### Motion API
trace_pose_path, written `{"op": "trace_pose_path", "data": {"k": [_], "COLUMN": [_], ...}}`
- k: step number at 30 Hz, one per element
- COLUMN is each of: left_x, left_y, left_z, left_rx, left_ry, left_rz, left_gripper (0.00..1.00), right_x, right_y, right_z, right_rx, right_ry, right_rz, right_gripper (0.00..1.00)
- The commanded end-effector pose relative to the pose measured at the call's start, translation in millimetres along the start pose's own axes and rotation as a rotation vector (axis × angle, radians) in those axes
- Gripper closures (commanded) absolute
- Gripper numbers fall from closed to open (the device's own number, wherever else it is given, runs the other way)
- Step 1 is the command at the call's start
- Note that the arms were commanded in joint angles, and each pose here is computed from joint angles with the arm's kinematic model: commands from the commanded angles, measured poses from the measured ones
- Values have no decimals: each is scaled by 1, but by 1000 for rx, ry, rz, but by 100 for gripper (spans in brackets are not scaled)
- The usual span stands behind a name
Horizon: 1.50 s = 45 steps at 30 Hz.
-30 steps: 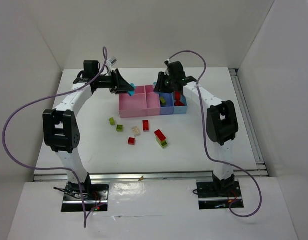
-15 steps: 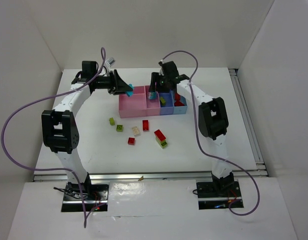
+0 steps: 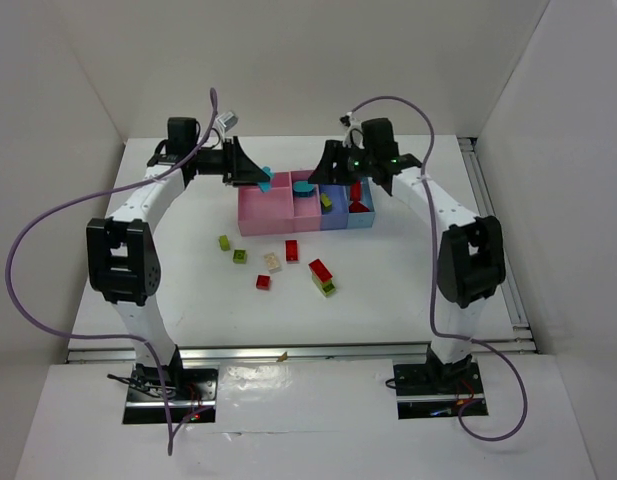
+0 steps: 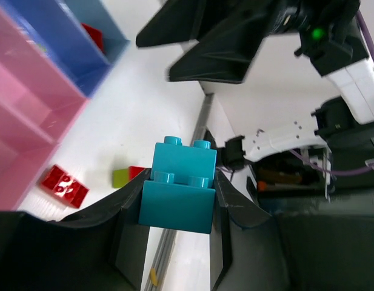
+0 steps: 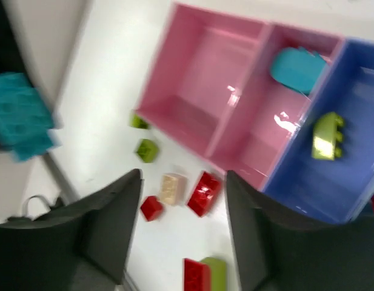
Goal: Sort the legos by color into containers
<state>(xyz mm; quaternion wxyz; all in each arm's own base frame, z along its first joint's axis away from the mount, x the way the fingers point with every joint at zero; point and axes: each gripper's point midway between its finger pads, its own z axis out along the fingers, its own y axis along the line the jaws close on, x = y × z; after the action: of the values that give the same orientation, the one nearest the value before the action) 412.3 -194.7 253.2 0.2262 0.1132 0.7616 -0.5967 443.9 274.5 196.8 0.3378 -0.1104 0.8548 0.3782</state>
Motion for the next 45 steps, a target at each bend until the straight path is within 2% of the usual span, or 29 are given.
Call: {"op": "trace_pose_path", "data": {"k": [1, 3, 8, 16, 21, 24, 25, 26, 29, 31, 36, 45], "left_x": [-3, 1, 6, 13, 10, 3, 1, -4, -11, -11, -14, -17], "left_y": [-31, -37, -40, -55, -50, -48, -40, -35, -20, -13, -1, -6], "left_z": [8, 14, 21, 29, 31, 35, 36, 38, 44, 41, 33, 25], "left_rx": [155, 187, 226, 268, 250, 162, 110, 2, -190, -285, -410, -452], "left_ry": [59, 85, 109, 145, 137, 114, 109, 107, 109, 105, 96, 63], "left_rz": [136, 148, 163, 200, 213, 265, 279, 351, 492, 544, 660, 755], "left_gripper": [100, 100, 100, 100, 100, 100, 100, 100, 100, 100, 100, 100], "right_x": [-23, -21, -22, -28, -35, -41, -39, -37, -22, -23, -27, -24], "right_y": [64, 81, 105, 118, 110, 88, 88, 76, 66, 69, 81, 74], "right_z": [-35, -41, -48, -47, -47, -47, -47, -46, -46, -47, -53, -42], "right_rx": [-286, -387, -509, -579, -524, -419, -400, -357, -354, -361, -448, -451], "right_ry": [-57, -43, -23, -23, -25, 1, 22, 32, 102, 104, 96, 128], "right_rz": [-118, -130, -148, -154, -80, 86, 178, 251, 447, 521, 596, 632], "right_gripper": [32, 28, 26, 26, 26, 28, 28, 28, 28, 28, 26, 26]}}
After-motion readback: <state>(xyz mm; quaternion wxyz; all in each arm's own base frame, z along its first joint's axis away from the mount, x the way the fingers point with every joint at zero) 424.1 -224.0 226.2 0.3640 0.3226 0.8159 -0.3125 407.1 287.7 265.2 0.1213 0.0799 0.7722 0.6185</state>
